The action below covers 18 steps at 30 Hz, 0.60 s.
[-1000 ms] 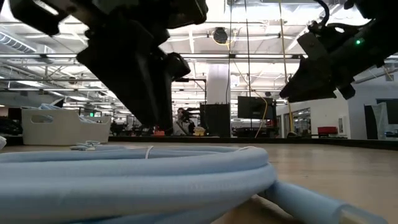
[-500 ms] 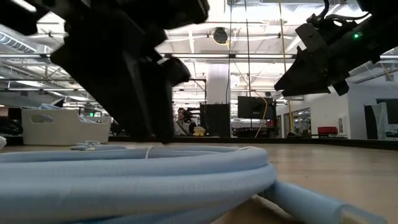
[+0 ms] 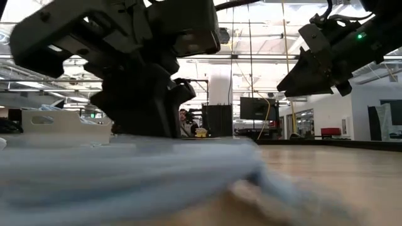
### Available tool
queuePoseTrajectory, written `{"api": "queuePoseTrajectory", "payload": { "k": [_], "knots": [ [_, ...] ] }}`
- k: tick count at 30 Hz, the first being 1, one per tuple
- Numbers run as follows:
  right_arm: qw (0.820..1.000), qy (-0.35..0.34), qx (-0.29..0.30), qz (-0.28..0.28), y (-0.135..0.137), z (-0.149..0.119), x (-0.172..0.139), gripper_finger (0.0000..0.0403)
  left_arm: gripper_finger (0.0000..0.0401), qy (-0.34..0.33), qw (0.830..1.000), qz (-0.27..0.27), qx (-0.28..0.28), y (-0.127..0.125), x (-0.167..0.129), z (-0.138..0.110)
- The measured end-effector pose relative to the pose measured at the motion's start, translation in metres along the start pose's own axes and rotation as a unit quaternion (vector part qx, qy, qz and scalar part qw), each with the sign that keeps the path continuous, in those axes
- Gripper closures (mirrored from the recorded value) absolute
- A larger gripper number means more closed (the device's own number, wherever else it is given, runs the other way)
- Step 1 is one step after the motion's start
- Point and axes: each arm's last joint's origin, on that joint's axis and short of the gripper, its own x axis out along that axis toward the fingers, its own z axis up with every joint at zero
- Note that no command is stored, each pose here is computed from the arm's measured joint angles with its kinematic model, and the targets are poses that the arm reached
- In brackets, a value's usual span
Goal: Pick & Place USB Port
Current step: Put the blue HDMI cable into the gray basket
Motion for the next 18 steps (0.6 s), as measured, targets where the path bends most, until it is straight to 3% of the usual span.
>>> {"api": "queuePoseTrajectory", "payload": {
  "k": [1, 5, 9, 13, 18],
  "knots": [
    [1.000, 0.000, 0.000, 0.000, 0.000, 0.000, 0.000, 0.0246, 0.0361, -0.002, 1.000, 0.009, -0.003, 0.001, 0.000, 0.000],
    [1.000, 0.000, 0.000, 0.000, 0.000, 0.000, 0.000, 0.0246, 0.0362, -0.006, 0.994, 0.102, -0.027, 0.008, -0.012, 0.000],
    [1.000, 0.000, 0.001, 0.001, 0.000, 0.000, 0.000, 0.0246, 0.0362, -0.005, 0.966, 0.241, -0.089, 0.026, -0.051, -0.002],
    [1.000, -0.001, 0.005, 0.002, 0.001, 0.000, 0.000, 0.0246, 0.0362, -0.022, 0.903, 0.378, -0.204, 0.052, -0.112, -0.013],
    [1.000, 0.006, 0.000, 0.008, 0.001, 0.000, 0.000, 0.0246, 0.0362, 0.007, 0.785, 0.506, -0.358, 0.080, -0.192, -0.055]
  ]
}}
